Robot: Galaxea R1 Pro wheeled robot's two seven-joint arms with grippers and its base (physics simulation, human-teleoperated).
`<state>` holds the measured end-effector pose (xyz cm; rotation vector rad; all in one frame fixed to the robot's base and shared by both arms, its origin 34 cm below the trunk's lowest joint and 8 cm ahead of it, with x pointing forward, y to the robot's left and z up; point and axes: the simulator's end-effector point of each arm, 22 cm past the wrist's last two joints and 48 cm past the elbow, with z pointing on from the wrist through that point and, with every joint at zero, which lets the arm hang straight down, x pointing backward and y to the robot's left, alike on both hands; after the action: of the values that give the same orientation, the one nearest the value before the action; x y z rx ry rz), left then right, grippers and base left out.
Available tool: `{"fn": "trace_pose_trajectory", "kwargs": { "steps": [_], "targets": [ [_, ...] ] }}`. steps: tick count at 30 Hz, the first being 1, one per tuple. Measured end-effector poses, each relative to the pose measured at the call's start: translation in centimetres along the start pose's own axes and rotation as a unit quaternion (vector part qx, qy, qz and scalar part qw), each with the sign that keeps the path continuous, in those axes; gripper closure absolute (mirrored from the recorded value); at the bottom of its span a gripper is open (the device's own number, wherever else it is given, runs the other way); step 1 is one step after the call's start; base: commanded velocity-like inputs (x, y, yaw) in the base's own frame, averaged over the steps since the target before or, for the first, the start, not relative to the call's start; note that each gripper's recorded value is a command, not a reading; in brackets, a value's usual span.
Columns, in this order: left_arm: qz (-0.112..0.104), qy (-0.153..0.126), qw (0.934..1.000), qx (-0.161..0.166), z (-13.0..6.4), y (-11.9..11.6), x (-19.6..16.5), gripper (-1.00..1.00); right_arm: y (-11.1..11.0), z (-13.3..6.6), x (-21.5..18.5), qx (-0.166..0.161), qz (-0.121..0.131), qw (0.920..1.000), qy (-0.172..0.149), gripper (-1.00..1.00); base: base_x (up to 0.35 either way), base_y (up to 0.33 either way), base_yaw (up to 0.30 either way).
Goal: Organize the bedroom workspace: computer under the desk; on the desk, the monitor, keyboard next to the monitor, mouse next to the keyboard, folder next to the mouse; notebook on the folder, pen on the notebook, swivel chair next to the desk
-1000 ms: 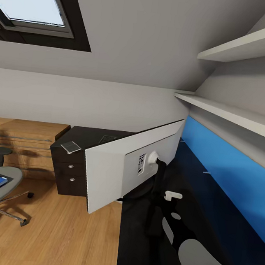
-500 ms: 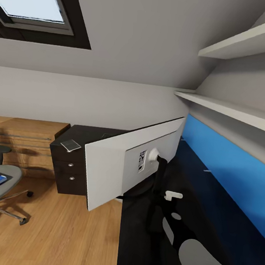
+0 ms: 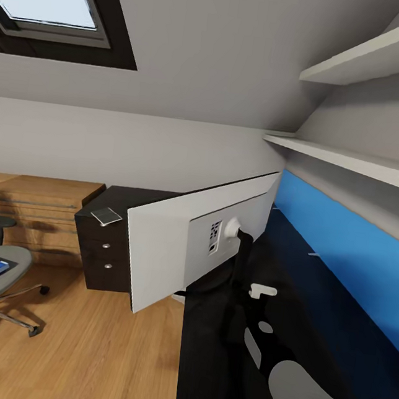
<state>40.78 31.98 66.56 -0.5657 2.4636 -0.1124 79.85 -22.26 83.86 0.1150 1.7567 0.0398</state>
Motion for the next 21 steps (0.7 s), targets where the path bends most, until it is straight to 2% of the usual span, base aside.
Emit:
{"fn": "trace_pose_trajectory", "kwargs": {
  "steps": [21],
  "targets": [
    [-0.003, 0.017, 0.9998, -0.006, 0.4, 0.6, 1.5, -1.00, 0.5, 0.0, -0.1, -0.001, 0.004, 1.0000, -0.003, -1.00, 0.000, 0.000, 0.000]
  ]
}}
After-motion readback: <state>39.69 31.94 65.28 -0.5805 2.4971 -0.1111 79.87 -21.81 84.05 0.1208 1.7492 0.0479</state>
